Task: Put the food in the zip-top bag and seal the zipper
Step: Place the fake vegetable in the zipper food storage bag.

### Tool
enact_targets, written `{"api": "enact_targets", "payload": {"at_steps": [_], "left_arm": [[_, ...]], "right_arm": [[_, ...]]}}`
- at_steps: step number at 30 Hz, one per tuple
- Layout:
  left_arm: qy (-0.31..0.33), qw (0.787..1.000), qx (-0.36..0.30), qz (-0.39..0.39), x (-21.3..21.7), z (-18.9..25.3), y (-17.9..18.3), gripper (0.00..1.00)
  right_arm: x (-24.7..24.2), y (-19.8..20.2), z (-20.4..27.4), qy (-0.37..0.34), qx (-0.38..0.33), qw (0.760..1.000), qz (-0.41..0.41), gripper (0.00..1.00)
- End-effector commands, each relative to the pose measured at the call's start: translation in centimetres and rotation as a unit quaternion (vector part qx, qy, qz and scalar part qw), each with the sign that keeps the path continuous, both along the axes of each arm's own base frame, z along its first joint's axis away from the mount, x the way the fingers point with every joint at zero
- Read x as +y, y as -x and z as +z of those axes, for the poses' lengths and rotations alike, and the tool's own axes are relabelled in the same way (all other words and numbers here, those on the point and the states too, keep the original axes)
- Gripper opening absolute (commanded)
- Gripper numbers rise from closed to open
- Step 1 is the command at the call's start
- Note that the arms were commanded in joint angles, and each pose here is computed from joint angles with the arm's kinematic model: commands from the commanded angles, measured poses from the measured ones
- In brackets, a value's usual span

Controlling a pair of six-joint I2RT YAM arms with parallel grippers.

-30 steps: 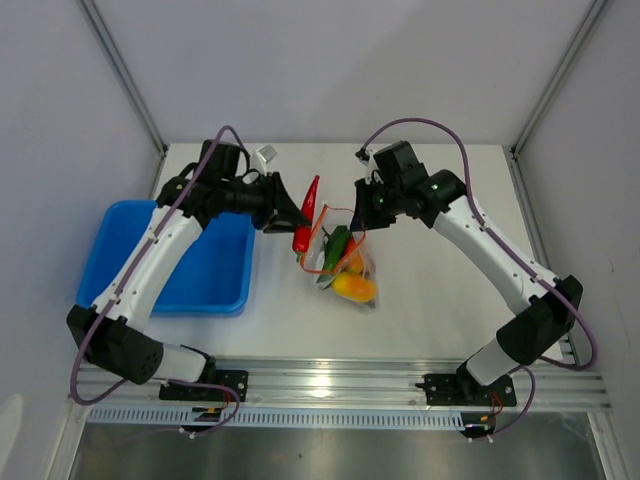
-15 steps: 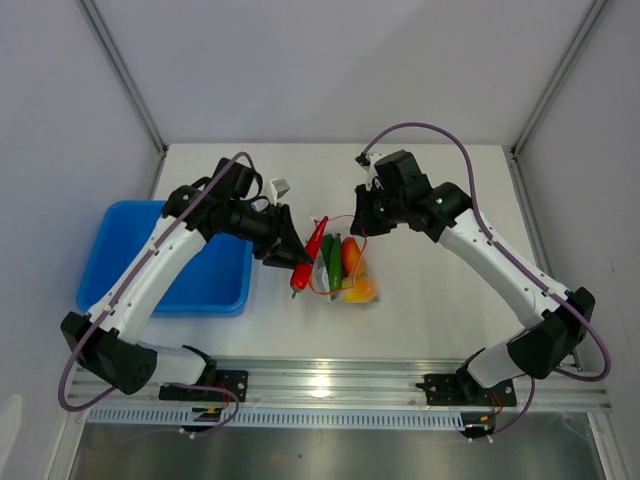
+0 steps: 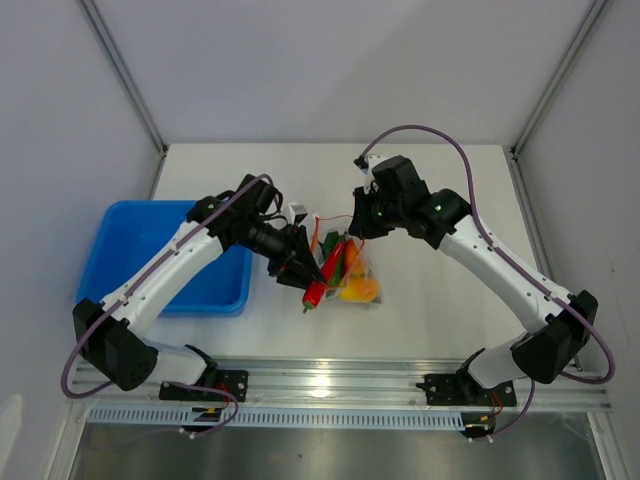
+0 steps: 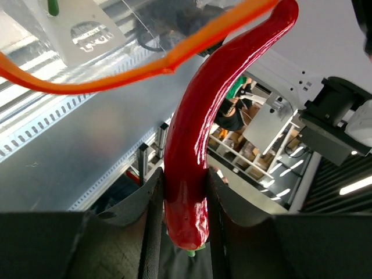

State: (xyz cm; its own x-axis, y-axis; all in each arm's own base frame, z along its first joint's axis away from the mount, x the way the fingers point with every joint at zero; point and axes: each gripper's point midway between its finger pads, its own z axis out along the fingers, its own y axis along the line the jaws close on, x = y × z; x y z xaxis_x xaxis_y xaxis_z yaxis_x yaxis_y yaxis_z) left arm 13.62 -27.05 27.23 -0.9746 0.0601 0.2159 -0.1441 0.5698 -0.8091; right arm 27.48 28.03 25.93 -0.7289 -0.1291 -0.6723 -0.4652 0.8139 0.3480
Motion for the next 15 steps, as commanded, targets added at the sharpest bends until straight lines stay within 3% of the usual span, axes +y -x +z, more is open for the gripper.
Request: {"api": "enact_targets", "payload": {"at_steps": [1, 10, 15], "left_arm": [[0.021, 0.999, 0.044, 0.009, -1.1, 0.0, -0.3, 0.01], [0.011, 0.994, 0.097, 0.053, -2.7, -1.4, -2.9, 0.01], [-0.046, 0.988, 0.101, 0.105, -2.0, -3.7, -4.9, 0.01]], "right_arm": [[0.6, -0.1, 3.7, -0.045, -0.054, 0.998, -0.001, 0.0], [0.8, 1.2, 4.1, -0.049, -0.071, 0.996, 0.017, 0.0], [0.6, 1.6, 4.0, -0.05, -0.072, 0.996, 0.014, 0.0]]}}
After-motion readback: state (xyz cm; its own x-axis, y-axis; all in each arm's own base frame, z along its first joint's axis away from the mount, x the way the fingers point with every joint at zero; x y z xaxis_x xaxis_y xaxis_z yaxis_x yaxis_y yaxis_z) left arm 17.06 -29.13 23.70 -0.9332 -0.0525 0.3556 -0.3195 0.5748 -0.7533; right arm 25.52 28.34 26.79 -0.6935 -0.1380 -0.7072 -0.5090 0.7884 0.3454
